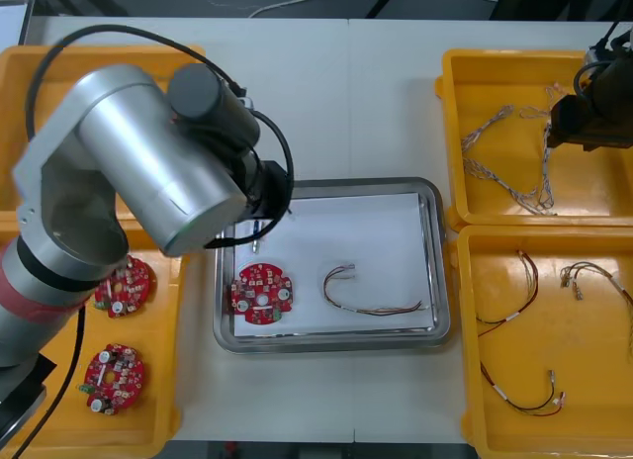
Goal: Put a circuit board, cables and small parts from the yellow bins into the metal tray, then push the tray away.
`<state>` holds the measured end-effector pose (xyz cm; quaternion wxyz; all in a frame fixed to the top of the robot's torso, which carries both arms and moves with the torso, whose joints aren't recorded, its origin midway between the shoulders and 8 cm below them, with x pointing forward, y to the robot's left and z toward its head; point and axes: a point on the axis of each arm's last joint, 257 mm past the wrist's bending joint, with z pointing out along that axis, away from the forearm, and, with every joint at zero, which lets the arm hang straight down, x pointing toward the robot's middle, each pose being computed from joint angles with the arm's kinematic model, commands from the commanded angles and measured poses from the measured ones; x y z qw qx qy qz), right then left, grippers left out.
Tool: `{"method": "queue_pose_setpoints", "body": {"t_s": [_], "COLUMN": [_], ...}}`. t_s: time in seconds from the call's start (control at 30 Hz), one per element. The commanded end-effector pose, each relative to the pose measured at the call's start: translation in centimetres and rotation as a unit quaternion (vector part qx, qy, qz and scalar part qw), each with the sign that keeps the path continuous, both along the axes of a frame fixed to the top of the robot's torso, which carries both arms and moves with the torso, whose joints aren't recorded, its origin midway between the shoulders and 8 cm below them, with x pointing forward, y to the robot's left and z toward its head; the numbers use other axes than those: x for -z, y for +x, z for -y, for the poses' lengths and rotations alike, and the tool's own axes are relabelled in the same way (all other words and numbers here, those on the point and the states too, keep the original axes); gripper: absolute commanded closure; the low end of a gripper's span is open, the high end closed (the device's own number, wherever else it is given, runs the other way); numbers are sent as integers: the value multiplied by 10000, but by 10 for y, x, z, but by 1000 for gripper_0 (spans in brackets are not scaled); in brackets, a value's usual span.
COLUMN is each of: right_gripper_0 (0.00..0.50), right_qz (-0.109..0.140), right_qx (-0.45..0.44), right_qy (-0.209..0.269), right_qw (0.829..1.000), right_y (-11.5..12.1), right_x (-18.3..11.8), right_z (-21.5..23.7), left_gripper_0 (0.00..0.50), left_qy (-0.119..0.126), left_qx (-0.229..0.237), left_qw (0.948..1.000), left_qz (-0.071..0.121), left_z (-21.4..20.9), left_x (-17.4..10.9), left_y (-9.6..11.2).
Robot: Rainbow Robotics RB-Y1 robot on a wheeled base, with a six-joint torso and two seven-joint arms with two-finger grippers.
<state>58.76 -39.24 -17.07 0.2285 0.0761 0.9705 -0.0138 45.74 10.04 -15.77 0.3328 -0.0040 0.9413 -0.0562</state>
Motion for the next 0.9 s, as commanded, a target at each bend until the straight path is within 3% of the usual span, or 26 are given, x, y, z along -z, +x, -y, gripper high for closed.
{"method": "queue_pose_setpoints", "body": {"t_s": [0.03,0.4,0.7,0.9], "right_gripper_0": [0,0,0,0], "right_qz": [-34,-16,-50,-37], "right_qx": [-142,-207,-215,-199], "right_qy": [103,137,135,134], "right_qw": [9998,9997,9997,9997], "right_y": [-6,-6,-8,-9], "right_x": [12,43,53,61], "right_z": [0,-8,-11,-10], "left_gripper_0": [0,0,0,0], "left_qy": [-270,-323,-24,252], "left_qx": [-493,-692,-1007,-1178], "left_qw": [9984,9971,9948,9927], "left_qz": [64,50,147,-23], "left_z": [-32,-80,-121,-157], "left_x": [-27,-56,-65,-60], "left_y": [3,9,16,23]}}
